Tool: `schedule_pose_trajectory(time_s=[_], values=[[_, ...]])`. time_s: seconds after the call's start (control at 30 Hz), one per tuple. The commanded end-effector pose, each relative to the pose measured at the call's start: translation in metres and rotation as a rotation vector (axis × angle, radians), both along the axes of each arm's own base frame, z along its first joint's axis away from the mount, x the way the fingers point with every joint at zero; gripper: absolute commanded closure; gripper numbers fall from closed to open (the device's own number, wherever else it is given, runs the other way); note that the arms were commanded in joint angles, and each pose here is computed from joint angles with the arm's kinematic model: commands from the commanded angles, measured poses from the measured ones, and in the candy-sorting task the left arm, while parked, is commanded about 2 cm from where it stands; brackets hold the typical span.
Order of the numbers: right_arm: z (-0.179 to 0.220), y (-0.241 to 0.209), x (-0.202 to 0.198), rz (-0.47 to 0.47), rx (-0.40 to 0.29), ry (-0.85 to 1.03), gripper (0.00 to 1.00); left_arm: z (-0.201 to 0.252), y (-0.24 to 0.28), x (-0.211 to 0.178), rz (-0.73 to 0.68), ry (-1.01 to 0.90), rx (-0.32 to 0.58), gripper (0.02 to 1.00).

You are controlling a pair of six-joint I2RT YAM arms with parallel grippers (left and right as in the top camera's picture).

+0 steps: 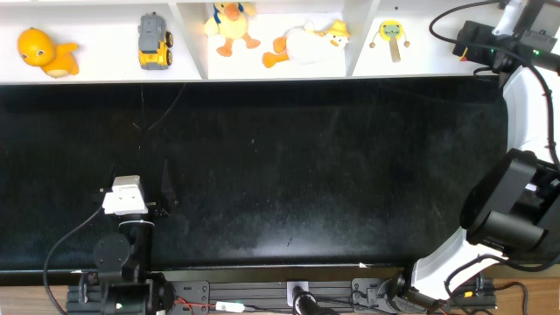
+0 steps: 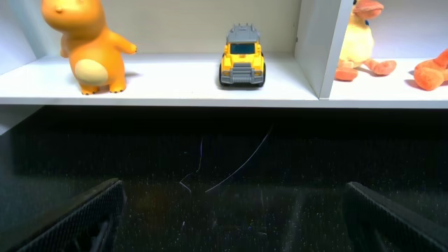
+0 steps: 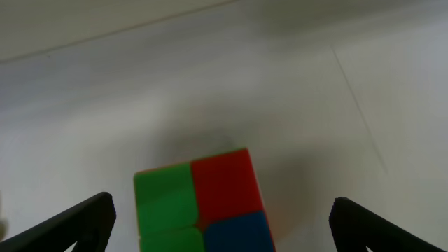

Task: Store Toys

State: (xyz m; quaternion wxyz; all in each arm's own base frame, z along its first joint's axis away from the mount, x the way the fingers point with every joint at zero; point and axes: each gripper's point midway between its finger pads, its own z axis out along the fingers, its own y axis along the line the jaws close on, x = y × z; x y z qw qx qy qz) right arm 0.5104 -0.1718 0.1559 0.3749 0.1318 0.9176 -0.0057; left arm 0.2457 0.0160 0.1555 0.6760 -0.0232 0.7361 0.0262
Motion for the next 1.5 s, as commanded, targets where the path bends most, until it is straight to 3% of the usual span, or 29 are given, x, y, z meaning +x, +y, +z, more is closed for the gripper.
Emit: schedule_pose_trajectory(time_s=[0.03,0.33,0.53,0.67,0.9,1.07,1.2,1.37,1.5], values=[[0.014,-0.02,-0.007,-0.067,-0.04,0.004,0.005,0.001,0.001,0.0,0.005,-0.006,-0.002,0.02],[0.01,-0.026,-0.09,-0.146,-0.1,0.03,0.007,0.001,0.001,0.0,0.005,-0.006,-0.002,0.02],[-0.058,0.023,-0.179,-0.084,-0.087,0.154,0.005,0.001,0.001,0.0,0.005,-0.006,-0.002,0.02],[-0.088,0.06,-0.219,-0.033,-0.101,0.117,0.003,0.001,0.001,0.0,0.005,-0.006,-0.002,0.02],[-0.059,0.104,-0.23,0.071,-0.205,-0.203,0.003,0.001,0.001,0.0,0.005,-0.006,-0.002,0.02],[-0.01,0.172,-0.236,0.283,-0.231,-0.514,0.005,0.001,0.001,0.0,0.005,-0.007,-0.002,0.02],[-0.016,0.193,-0.247,0.386,-0.284,-0.584,0.005,0.001,0.001,0.0,0.005,-0.006,-0.002,0.02],[-0.028,0.182,-0.256,0.347,-0.288,-0.585,0.005,0.001,0.001,0.0,0.005,-0.006,-0.002,0.02],[-0.012,0.173,-0.258,0.283,-0.284,-0.648,0.005,0.001,0.001,0.0,0.005,-0.007,-0.002,0.02]])
